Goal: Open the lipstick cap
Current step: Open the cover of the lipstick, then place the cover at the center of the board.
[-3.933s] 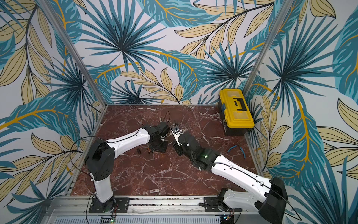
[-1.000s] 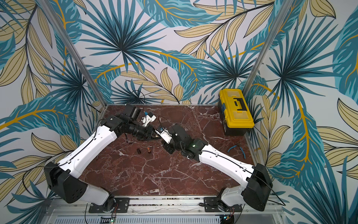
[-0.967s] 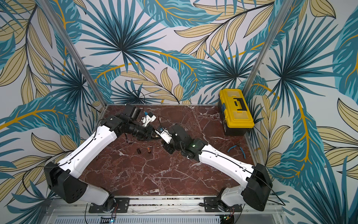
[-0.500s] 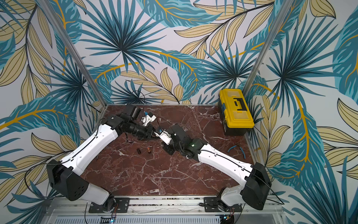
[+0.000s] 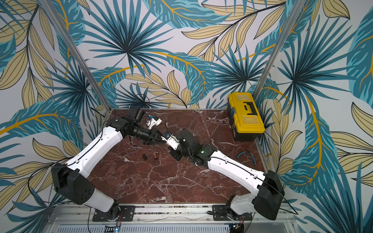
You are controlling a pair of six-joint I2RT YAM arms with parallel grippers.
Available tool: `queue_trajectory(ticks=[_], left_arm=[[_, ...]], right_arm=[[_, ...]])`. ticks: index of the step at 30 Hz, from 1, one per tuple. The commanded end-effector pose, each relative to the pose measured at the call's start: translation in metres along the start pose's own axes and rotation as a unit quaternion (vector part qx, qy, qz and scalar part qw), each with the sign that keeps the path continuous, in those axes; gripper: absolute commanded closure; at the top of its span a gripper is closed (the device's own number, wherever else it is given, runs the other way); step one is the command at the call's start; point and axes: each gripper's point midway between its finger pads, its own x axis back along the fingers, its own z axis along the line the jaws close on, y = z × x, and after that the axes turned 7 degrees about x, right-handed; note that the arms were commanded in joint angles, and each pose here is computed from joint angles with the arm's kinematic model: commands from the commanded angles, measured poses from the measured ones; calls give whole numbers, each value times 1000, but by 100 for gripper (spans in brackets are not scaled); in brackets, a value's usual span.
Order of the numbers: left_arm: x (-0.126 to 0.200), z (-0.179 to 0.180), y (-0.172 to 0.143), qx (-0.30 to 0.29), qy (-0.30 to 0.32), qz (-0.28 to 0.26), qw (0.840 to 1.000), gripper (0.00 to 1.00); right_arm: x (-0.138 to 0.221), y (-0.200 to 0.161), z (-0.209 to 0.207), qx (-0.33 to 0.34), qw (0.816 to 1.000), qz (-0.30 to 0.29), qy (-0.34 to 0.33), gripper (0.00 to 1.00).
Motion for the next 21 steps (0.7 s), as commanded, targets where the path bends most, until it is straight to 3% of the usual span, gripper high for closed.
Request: queue_trajectory(ticks=[1, 14, 21], left_arm=[[24, 0, 30, -24, 7, -58, 998, 100], [30, 1, 35, -28, 6, -68, 997, 100], [39, 19, 53, -20, 69, -121, 990, 100]], right_arm=[[7, -34, 8, -5, 998, 55, 12, 98], [12, -43, 7, -10, 998, 69, 3, 99], [21, -40, 4, -20, 998, 57, -7, 99]])
